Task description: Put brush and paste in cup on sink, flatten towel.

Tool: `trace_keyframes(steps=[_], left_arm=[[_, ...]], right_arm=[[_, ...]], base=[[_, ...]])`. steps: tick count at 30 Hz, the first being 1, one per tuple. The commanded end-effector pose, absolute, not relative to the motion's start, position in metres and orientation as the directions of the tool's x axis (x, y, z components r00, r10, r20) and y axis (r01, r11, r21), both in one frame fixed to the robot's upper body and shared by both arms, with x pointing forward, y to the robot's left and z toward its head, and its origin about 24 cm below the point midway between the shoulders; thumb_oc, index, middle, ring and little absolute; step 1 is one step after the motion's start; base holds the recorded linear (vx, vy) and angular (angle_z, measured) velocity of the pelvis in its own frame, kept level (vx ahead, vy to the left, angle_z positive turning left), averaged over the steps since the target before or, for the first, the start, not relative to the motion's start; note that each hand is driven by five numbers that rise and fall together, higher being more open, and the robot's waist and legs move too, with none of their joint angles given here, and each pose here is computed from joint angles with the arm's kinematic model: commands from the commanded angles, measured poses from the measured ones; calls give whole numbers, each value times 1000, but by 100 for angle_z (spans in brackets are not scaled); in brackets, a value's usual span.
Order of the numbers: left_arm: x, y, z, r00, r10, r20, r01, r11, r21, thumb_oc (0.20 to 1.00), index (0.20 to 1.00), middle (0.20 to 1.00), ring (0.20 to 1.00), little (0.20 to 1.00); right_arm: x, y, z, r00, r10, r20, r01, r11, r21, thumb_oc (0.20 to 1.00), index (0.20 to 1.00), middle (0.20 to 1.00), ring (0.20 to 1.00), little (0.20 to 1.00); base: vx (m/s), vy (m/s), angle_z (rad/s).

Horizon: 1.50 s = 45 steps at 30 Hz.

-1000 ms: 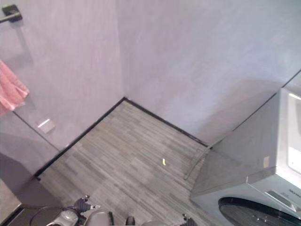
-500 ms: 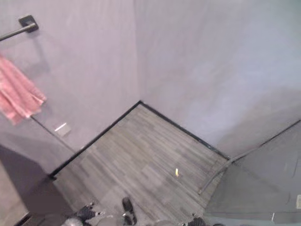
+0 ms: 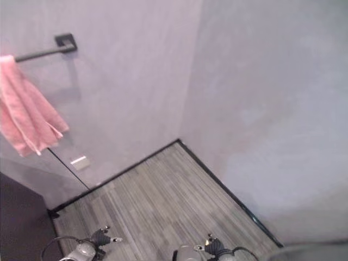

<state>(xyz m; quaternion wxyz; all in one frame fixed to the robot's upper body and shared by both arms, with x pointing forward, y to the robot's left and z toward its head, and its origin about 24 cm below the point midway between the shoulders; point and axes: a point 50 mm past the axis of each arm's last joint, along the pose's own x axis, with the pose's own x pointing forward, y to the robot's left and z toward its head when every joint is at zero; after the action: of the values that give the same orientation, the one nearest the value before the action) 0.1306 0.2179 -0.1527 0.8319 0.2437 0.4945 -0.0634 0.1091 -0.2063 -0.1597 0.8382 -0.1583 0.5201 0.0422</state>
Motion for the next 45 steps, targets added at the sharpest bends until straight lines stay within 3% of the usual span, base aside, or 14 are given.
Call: trace_keyframes(steps=[1,4,5,10,16,24,25,30,38,45], left_arm=[[126,232,-152,480,172,-860,350,862,367,1000,1000,1000,1000,1000],[121,234,-153,467,177,-867,354,860,367,1000,1000,1000,1000,1000],[121,231,-154,459,153,-875,415,834,363,1000,1000,1000,1000,1000],[129,241,-149,485,182,-855,393,828,399,1000,1000,1000,1000,1000],[124,241,-151,474,193,-859,364,845,391,1000,1000,1000,1000,1000],[119,239,-153,460,188,-868,387,837,386,1000,1000,1000,1000,1000],[119,245,-151,470,202,-859,364,843,397,1000,1000,1000,1000,1000],[123,252,-147,488,235,-841,314,851,420,1000,1000,1000,1000,1000],[153,238,-140,572,205,-794,297,850,434,1000,1000,1000,1000,1000],[143,242,-143,543,231,-807,293,849,440,1000,1000,1000,1000,1000]], right_arm=[[105,-201,-162,446,-64,-893,-303,928,-218,1000,1000,1000,1000,1000],[105,-204,-162,442,-75,-894,-300,927,-226,1000,1000,1000,1000,1000],[111,-231,-157,438,-158,-885,-280,912,-301,1000,1000,1000,1000,1000],[101,-219,-159,449,-97,-888,-320,911,-261,1000,1000,1000,1000,1000],[82,-226,-164,375,-136,-917,-319,910,-265,1000,1000,1000,1000,1000],[101,-238,-156,445,-164,-880,-246,923,-296,1000,1000,1000,1000,1000],[105,-231,-153,495,-117,-861,-304,905,-298,1000,1000,1000,1000,1000],[105,-221,-154,503,-67,-862,-362,889,-281,1000,1000,1000,1000,1000],[96,-242,-156,441,-156,-884,-302,902,-310,1000,1000,1000,1000,1000],[86,-258,-154,409,-237,-881,-231,907,-352,1000,1000,1000,1000,1000]], base=[[168,34,74],[156,3,44],[99,-17,23],[29,-59,67],[132,-113,58],[81,-114,14],[30,-119,20],[-43,-122,-1],[-47,-104,29],[18,-18,62]])
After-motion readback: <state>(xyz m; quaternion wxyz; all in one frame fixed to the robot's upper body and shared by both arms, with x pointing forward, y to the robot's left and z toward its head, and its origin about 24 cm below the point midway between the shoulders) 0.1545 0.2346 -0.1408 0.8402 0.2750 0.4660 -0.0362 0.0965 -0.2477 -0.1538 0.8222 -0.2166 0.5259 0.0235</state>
